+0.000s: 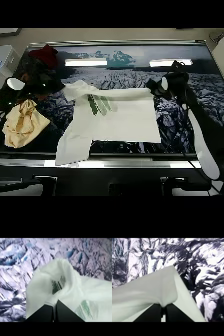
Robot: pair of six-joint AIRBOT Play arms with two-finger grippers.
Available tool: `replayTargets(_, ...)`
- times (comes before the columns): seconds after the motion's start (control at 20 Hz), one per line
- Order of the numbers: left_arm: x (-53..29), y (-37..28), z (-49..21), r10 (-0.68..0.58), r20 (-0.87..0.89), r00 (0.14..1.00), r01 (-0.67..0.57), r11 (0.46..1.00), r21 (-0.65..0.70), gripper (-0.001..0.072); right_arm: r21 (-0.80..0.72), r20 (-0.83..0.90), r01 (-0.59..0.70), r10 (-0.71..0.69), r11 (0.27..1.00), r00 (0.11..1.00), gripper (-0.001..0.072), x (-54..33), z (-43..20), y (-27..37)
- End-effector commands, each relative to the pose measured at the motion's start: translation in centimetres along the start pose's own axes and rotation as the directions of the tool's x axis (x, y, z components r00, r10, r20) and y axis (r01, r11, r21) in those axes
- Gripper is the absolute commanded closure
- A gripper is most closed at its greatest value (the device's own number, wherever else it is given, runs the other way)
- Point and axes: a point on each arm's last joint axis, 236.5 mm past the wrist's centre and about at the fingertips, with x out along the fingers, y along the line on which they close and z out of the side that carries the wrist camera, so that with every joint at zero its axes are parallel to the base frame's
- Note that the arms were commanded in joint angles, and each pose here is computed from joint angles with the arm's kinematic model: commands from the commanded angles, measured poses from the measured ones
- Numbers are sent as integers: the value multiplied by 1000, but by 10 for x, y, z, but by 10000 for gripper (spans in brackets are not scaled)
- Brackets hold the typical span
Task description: Fold the clothes and pants, and hang the long-sleeved shirts on hangers.
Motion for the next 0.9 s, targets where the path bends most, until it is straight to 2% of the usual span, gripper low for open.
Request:
replayTargets(0.0,14,4,-29,-12,-120,993,-2,994,-113,611,138,-96,-80,93,987,991,623,15,-3,2)
replayTargets(0.05,3,8,-22,-16,-126,992,-1,991,-135,404,133,-130,-118,136,984,982,410,8,7,-4)
replayTargets(0.1,-10,12,-16,-21,-145,989,0,990,-139,134,103,-179,-175,191,979,965,129,-4,17,-12)
replayTargets(0.15,-28,20,-13,-23,-182,983,-1,992,-130,11,58,-235,-228,235,972,943,49,-19,24,-24)
replayTargets(0.2,-48,35,-14,-9,-228,974,-15,995,-103,10,25,-306,-246,242,969,921,40,-33,24,-45)
replayTargets(0.3,-87,84,-37,65,-359,931,-115,986,-119,18,-22,-490,-188,153,982,858,41,-59,1,-112)
replayTargets(0.35,-103,107,-59,90,-441,893,-169,975,-145,111,-34,-573,-137,93,990,814,43,-68,-15,-146)
replayTargets(0.4,-114,123,-82,90,-512,854,-207,962,-177,142,-36,-645,-102,55,994,762,43,-75,-32,-171)
replayTargets(0.45,-120,131,-109,57,-576,815,-221,951,-218,142,-24,-692,-87,47,996,720,42,-78,-47,-183)
replayTargets(0.6,-108,136,-182,-18,-672,741,-236,929,-284,142,15,-736,-81,66,997,674,41,-66,-88,-190)
replayTargets(0.85,-70,119,-255,-91,-696,713,-189,930,-314,151,38,-776,-121,106,992,621,40,-54,-132,-189)
